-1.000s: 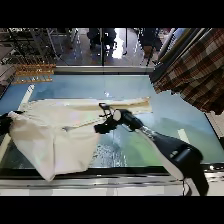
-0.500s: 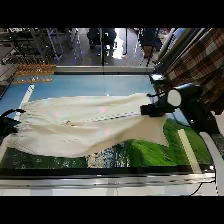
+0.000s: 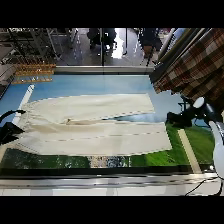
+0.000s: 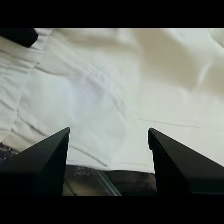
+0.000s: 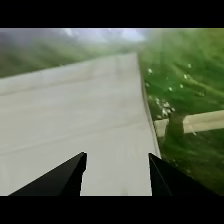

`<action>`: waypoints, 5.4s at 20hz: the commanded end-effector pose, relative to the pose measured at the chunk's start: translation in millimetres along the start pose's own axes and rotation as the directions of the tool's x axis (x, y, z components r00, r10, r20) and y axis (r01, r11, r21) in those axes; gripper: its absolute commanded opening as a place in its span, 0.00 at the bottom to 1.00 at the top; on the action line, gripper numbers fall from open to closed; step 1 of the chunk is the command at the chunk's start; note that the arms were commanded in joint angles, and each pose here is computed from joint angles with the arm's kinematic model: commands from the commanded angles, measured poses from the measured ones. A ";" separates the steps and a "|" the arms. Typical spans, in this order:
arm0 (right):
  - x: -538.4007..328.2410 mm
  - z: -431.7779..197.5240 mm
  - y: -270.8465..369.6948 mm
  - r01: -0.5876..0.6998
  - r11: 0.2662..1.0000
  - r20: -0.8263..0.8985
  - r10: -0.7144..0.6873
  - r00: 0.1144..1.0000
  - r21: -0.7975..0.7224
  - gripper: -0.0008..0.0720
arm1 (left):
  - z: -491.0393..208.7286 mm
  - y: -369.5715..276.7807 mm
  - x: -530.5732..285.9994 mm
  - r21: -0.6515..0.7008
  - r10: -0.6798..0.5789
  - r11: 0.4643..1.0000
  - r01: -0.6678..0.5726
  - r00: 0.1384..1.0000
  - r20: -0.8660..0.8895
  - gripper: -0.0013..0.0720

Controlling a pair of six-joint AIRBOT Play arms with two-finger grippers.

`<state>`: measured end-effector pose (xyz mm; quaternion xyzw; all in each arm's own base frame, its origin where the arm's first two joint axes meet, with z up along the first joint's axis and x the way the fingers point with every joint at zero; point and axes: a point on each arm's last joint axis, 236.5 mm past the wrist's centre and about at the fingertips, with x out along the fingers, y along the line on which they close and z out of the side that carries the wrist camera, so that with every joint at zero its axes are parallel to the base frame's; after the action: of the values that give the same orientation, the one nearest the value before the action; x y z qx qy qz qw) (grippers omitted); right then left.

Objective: Fold the clothes and pants, and hang the long-sleeved shirts on hangers.

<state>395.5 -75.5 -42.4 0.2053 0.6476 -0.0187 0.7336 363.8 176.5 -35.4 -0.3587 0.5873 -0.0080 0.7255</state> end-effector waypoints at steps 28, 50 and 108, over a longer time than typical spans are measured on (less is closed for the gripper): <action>45.2 -50.3 46.4 -0.553 0.778 0.281 0.482 0.830 0.300 0.05 | 7.5 57.6 39.0 -0.351 0.083 0.936 0.025 0.954 0.288 0.05; -197.5 -94.8 98.9 -0.150 0.910 0.425 0.320 0.847 -0.386 0.04 | -23.5 -28.7 -234.9 0.074 0.009 0.996 -0.047 0.896 0.445 0.04; 119.3 166.8 197.1 -0.552 0.816 0.178 0.577 0.797 -0.172 0.52 | -38.7 130.8 -30.9 -0.468 0.308 0.871 -0.148 0.907 0.287 0.71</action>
<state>615.2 74.6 -94.2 0.3507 0.4880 0.2021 0.7733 256.3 251.6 -72.4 -0.4383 0.5094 0.2372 0.7015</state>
